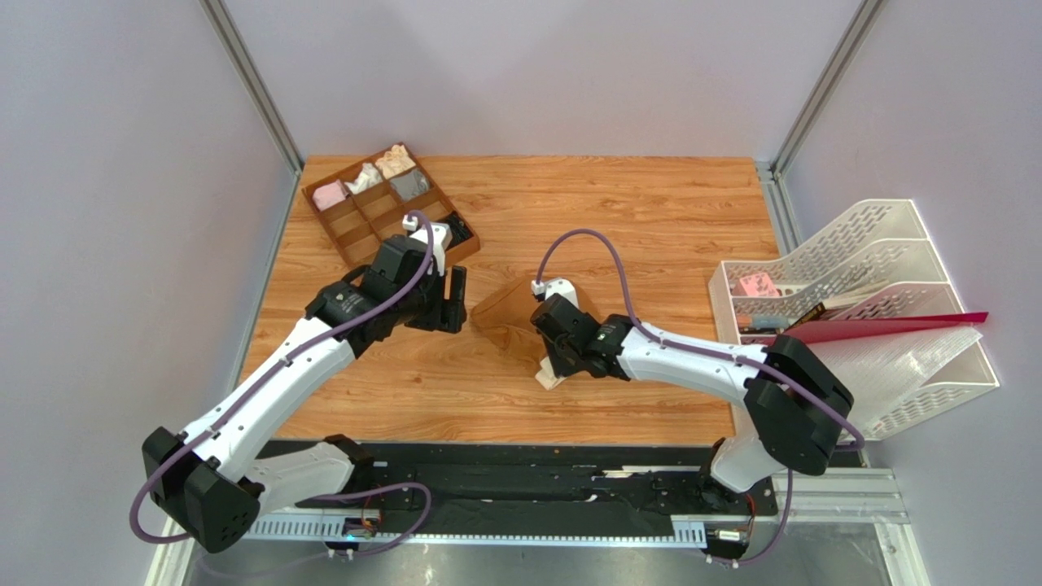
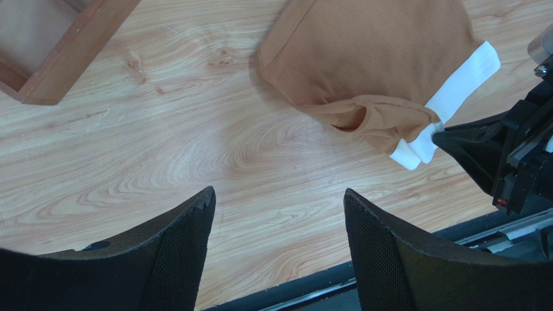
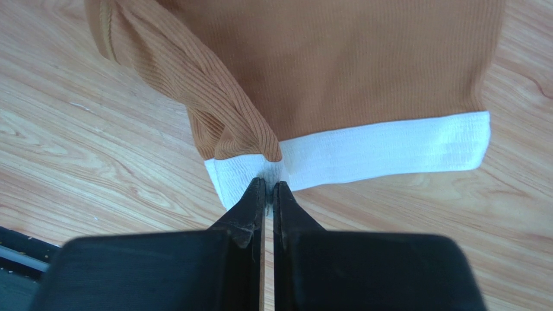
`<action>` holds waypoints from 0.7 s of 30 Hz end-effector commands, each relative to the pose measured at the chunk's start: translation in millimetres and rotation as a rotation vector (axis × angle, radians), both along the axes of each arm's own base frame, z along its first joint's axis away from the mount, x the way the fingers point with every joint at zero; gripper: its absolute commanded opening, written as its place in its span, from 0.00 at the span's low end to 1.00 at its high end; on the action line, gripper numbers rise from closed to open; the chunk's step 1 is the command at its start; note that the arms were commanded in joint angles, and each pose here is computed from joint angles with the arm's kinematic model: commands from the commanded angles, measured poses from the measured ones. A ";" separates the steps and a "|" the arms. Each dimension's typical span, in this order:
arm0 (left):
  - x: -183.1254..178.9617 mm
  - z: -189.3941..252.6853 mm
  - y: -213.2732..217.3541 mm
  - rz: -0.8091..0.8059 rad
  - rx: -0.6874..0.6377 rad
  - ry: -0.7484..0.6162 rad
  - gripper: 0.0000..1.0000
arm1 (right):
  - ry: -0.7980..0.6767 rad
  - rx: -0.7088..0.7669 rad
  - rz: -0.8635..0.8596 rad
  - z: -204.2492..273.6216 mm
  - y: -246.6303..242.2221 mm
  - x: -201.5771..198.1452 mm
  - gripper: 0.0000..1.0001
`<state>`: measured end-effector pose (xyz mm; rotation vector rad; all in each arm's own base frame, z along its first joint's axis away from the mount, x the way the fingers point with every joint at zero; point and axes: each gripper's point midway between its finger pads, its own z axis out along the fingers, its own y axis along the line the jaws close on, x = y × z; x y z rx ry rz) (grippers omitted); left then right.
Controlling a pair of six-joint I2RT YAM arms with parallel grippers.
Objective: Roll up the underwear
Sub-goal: Fold the underwear at the center of the board.
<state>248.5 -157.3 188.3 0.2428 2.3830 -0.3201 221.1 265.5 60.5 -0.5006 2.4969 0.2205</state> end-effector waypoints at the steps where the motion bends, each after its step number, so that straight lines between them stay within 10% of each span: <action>1: 7.8 12.4 -10.2 0.012 -0.050 -0.037 0.77 | -0.031 0.067 -0.045 15.5 -5.4 8.2 0.00; 21: 17.4 -6.9 -37.3 -0.032 -0.055 -0.001 0.77 | -0.036 -0.024 -0.190 13.3 -61.0 38.2 0.00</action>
